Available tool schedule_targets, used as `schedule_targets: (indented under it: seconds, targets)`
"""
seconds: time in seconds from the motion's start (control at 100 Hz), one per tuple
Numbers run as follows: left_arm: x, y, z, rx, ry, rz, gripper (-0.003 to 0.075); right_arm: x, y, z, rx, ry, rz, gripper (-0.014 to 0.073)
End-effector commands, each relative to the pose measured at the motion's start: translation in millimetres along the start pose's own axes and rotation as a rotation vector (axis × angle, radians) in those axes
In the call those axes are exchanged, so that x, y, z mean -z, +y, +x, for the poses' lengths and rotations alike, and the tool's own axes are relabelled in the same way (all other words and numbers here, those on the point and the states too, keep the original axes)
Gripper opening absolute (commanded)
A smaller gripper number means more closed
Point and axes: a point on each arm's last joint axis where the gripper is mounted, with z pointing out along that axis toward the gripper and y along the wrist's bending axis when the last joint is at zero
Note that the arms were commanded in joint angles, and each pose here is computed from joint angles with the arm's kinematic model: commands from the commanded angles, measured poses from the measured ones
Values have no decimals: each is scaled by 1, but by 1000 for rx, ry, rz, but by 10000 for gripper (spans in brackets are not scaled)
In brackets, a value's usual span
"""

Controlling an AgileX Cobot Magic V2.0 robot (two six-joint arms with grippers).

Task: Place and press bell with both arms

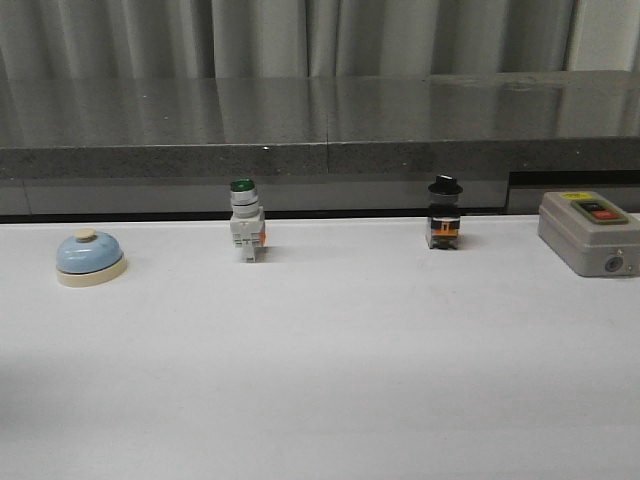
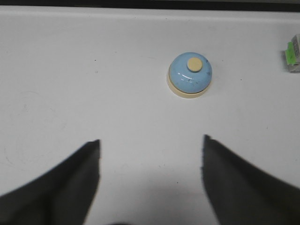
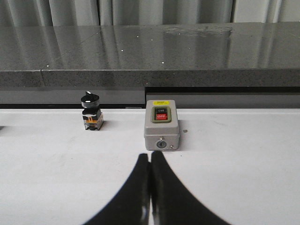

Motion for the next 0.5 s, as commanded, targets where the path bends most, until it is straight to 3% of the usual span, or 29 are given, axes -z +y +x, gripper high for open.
schedule_targets:
  seconds: [0.0,0.12,0.3,0.49]
  targets:
    - [11,-5,-16,-7,-111,20,720,3,0,-13,-3,-112,4,-60]
    - [8,-14,-21,-25,-123,49,650,3,0,-13,-3,-112,4,-60]
    - [-9,-32,-46,-63,-117,92,651,3,0,-13,-3,-112,4,-60]
    - [-58,-41,-72,-72,-47,95,651,3,0,-13,-3,-112,4,-60]
